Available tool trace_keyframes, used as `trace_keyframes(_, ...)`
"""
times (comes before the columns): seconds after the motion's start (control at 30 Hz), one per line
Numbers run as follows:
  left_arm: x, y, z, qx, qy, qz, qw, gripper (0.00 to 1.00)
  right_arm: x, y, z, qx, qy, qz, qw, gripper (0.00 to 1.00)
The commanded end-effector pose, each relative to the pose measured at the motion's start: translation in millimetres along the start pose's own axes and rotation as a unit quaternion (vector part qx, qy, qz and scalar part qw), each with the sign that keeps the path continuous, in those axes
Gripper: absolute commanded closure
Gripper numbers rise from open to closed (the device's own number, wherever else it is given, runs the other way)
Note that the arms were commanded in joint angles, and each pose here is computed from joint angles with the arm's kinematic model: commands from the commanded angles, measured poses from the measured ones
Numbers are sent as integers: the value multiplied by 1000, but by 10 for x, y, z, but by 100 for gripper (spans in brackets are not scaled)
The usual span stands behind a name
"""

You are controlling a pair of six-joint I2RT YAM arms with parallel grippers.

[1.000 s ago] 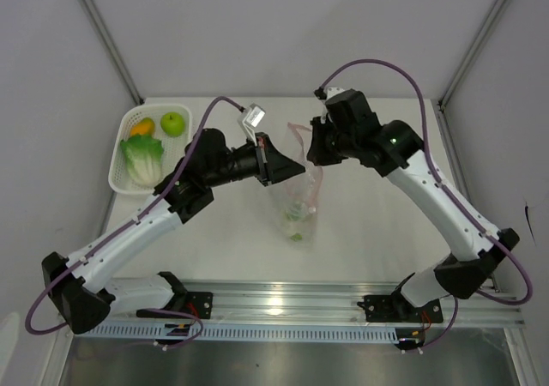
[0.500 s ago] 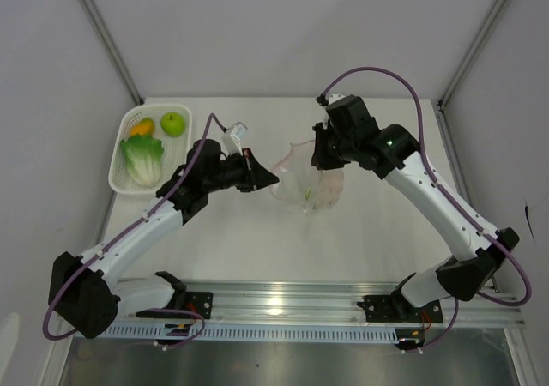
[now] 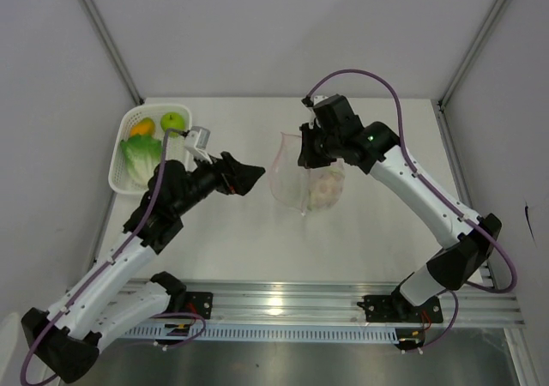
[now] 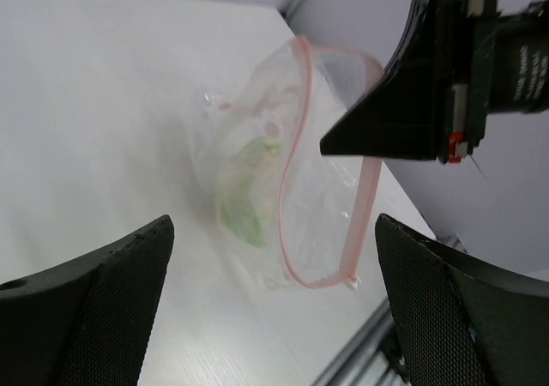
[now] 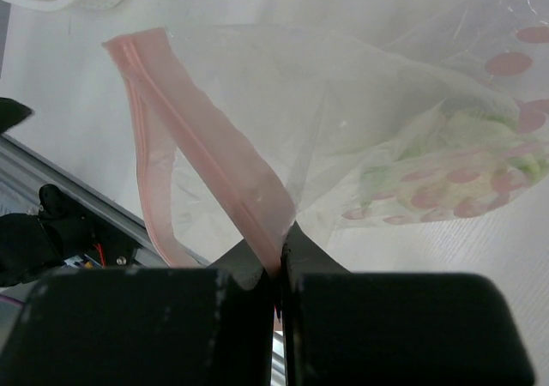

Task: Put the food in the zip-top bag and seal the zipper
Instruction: Pick up the fake vegetable from the bin.

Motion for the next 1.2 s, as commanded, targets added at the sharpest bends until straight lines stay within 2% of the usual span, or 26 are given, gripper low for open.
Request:
trace_keyframes(0.0,-84,70,150,37,-84,49,995,1,45,28,92,-13,-20,13,1000,100)
trace_keyframes(0.13,-187,238,281,17,-142,142,979,1,100,38,95,-15,-16,18,1000,100)
trace_keyframes(0.2,-178,432,258,1,-106,209,972,0,113,35,96,-17,-16,21,1000,100)
trace_keyframes(0.23,-223,497,428,-13,-121,242,963,1,119,36,96,-18,-16,22,999,100)
trace_keyframes(0.27,-233,578,455,-27,-111,269,956,0,128,34,93,-20,-15,22,999,100)
trace_keyframes(0.3,-225,745,393,-49,-76,315,945,1,134,33,91,-21,-14,23,999,100)
trace_keyframes(0.33,-267,845,494,-59,-86,337,936,1,143,29,86,-22,-13,22,999,100)
trace_keyframes(0.5,-324,1249,633,-55,-123,398,907,0,193,32,78,-26,-11,31,999,100)
trace_keyframes(0.6,-346,1509,718,-36,-141,456,878,0,211,55,73,-23,-8,46,999,100)
trace_keyframes(0.67,-383,1752,778,-46,-133,504,852,1,234,82,58,-23,-7,60,998,100)
trace_keyframes(0.73,-401,1864,863,-48,-129,531,836,0,264,111,37,-21,-7,73,997,100)
trace_keyframes(0.83,-331,2017,1033,-2,-115,568,815,0,318,181,-3,-21,-2,90,996,100)
trace_keyframes(0.87,-315,2156,989,10,-88,597,798,0,339,191,-16,-21,0,92,996,100)
trace_keyframes(0.93,-296,2192,1136,19,-81,609,789,0,350,242,-25,-23,-1,101,995,100)
trace_keyframes(0.97,-288,2286,1073,13,-48,626,778,1,339,261,-32,-24,0,104,994,100)
trace_keyframes(1.17,-286,2460,1207,0,-39,640,767,0,341,306,-66,-31,-1,114,993,100)
Point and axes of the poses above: each gripper's point midway between its finger pads, its own x axis out along the fingers, its own y axis along the line the jaws close on, z = x × y, the point moved 10 cm from there along -x, back along the fingers, and after that the axes turned 8 degrees about -x, right-handed, at the moved point
